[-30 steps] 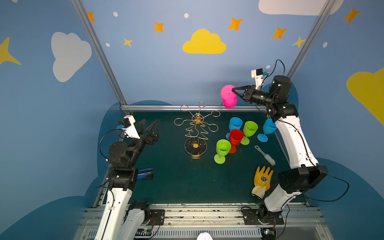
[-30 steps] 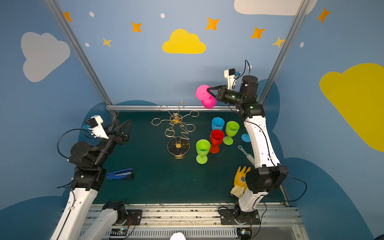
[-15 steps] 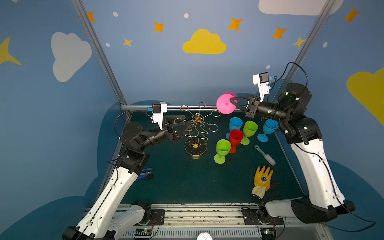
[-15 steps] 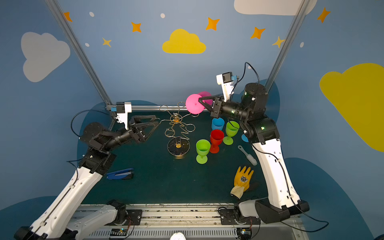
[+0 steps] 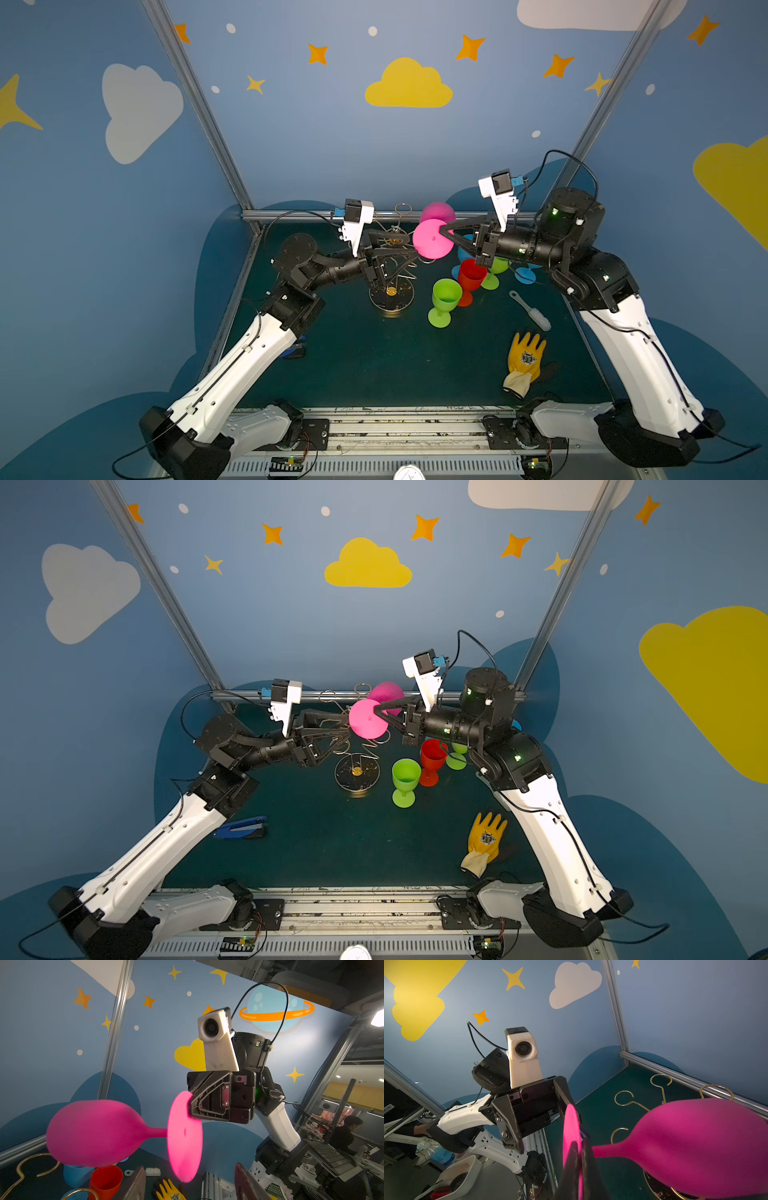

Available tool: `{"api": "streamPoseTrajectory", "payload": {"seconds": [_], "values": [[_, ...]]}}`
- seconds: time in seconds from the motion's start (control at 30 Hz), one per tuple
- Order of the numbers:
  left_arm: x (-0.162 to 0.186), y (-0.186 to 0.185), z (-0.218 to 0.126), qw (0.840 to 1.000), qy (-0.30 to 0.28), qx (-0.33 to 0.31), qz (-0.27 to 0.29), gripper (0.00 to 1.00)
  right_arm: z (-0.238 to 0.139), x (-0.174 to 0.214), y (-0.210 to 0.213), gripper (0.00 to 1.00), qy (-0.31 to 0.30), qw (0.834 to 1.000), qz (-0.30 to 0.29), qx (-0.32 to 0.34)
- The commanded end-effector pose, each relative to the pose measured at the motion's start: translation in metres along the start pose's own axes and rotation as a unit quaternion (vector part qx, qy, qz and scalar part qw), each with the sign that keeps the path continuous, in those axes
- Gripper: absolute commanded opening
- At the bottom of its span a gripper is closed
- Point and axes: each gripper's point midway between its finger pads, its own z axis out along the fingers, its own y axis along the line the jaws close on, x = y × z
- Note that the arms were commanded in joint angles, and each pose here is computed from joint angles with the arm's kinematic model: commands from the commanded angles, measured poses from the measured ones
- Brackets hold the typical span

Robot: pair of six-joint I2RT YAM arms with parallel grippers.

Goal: Take the wine glass off the wine glass rack

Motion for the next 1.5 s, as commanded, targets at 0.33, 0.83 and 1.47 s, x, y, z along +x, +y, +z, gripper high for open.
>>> {"api": "streamPoseTrajectory", "payload": {"seconds": [0.33, 0.83, 1.47], "values": [[-0.002, -0.012, 0.013, 0.999, 0.004, 0.037, -0.012, 0.46, 0.018, 0.009, 0.015, 0.0, 0.011, 1.0, -0.026, -0.012], [-0.018, -0.017, 0.003, 0.998, -0.006, 0.032, -0.05, 0.03, 0.015, 0.015, 0.011, 0.2, 0.014, 0.999, -0.045, 0.017], [-0.057, -0.022, -0.017, 0.965, 0.01, 0.09, -0.247, 0.03, -0.027, 0.016, -0.019, 0.88, -0.091, 0.935, -0.319, 0.127]]}}
